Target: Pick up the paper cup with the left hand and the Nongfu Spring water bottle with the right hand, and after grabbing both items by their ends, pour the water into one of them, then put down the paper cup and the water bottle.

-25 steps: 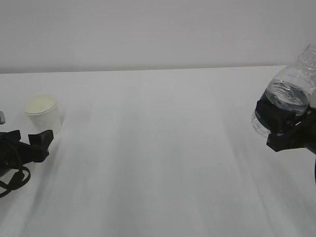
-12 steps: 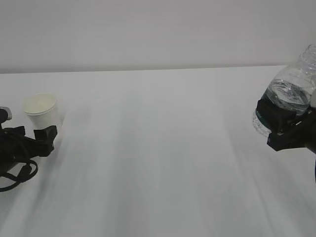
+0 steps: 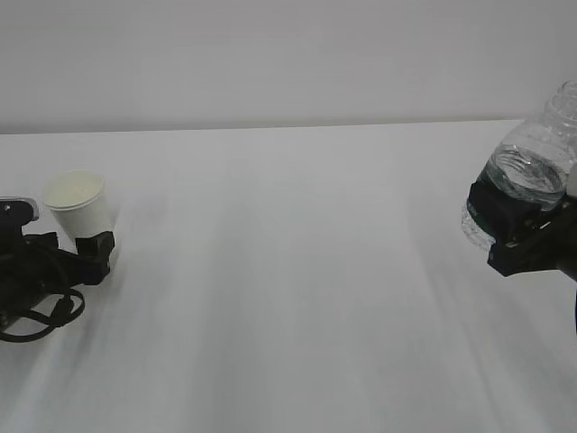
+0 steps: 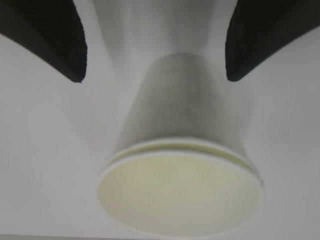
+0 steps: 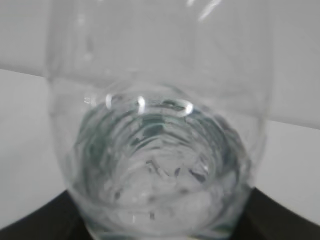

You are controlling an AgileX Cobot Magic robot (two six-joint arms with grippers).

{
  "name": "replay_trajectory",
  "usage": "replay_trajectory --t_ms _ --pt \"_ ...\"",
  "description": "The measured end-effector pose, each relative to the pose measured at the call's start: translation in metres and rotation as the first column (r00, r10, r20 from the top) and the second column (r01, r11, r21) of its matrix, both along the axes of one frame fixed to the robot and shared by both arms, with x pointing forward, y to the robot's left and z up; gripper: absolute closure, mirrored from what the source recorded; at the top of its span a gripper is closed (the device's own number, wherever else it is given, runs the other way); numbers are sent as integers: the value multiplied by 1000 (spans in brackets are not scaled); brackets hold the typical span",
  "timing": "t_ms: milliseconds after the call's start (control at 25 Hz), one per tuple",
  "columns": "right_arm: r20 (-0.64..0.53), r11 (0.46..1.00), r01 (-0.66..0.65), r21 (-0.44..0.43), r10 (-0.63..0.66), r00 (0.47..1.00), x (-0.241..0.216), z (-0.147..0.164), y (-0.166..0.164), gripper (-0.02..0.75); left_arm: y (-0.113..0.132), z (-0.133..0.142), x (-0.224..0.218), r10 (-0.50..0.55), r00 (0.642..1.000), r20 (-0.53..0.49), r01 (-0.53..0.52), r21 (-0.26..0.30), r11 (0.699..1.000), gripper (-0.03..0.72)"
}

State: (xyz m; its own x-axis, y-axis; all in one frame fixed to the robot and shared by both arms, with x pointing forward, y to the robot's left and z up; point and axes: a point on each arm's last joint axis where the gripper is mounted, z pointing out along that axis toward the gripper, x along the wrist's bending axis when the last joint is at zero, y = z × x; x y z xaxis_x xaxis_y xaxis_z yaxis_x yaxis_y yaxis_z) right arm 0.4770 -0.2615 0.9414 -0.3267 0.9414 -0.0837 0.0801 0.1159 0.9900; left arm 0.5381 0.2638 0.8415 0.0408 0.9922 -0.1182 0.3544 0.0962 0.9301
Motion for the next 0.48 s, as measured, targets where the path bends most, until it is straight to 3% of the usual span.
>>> replay_trajectory --t_ms 480 --pt "0 1000 0 0 0 1000 0 0 0 320 -3 -5 24 3 999 41 -3 -6 1000 64"
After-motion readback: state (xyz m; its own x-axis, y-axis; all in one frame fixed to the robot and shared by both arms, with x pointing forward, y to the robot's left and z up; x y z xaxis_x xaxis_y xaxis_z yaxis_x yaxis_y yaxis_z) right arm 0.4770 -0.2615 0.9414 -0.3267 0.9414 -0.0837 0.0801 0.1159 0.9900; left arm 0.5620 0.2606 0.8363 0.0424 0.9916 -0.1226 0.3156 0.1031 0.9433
